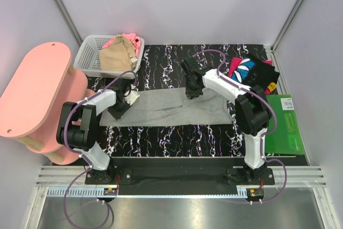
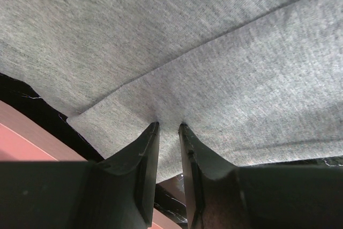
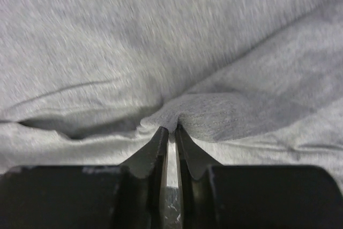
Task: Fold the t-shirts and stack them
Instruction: Fold the other side of the tshirt into a rectangle
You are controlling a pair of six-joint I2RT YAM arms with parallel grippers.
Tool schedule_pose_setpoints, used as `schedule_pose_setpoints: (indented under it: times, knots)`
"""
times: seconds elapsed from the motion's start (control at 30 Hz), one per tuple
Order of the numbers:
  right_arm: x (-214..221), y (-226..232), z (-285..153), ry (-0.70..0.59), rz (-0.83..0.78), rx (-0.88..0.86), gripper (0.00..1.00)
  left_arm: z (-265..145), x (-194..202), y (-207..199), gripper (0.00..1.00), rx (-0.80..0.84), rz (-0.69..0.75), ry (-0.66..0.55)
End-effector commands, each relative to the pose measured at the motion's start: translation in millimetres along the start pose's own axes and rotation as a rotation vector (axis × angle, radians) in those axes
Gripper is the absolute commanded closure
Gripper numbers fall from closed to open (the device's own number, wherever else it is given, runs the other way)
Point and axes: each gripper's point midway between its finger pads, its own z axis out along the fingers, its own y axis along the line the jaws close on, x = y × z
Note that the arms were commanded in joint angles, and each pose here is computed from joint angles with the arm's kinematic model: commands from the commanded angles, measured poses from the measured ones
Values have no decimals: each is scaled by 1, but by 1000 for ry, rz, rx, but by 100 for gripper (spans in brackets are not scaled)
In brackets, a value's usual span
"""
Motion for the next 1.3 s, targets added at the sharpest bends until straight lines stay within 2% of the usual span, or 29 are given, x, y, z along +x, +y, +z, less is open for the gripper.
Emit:
schedule_pose_setpoints:
  times: [0.0,0.43,0.47,0.5,0.53,0.6,0.77,0.93,1.0,1.03,1.1,1.13,1.17,1.23,1.27]
  knots:
    - [-11,8,19,1,-56,30,83,5,10,-4,73,2,7,18]
    - [-65,41,38,-54,-106,-35,85,7,17,-11,73,21,11,24]
    - [-63,41,41,-38,-113,-32,81,8,17,-12,73,23,8,25]
    - [-66,43,40,-44,-112,-34,67,7,18,-12,73,26,11,23]
    - [-67,43,41,-42,-115,-32,57,7,18,-13,73,27,10,22]
    - [-69,41,41,-46,-122,-19,48,8,20,-14,73,29,13,26]
    - [-81,43,34,-65,-131,-29,44,10,23,-18,73,40,12,34]
    - [-108,40,-10,-162,-101,-29,44,4,20,-12,73,14,-1,19]
    - [-107,22,-13,-166,-74,21,44,2,18,-11,73,8,-12,16]
    - [-110,16,-29,-190,-41,29,45,1,16,-10,73,6,-19,12]
    - [-91,-12,-23,-145,-1,99,46,1,10,-7,73,0,-46,0]
    - [-87,-18,-35,-152,39,94,48,0,6,-6,74,-2,-53,-8]
    - [-60,-32,-22,-84,40,127,49,-1,0,-3,74,-3,-65,-20]
    - [-46,-42,-31,-91,76,133,50,-3,-8,-1,75,5,-71,-39]
    - [-17,-56,-19,-28,72,166,50,-9,-16,2,75,8,-71,-53]
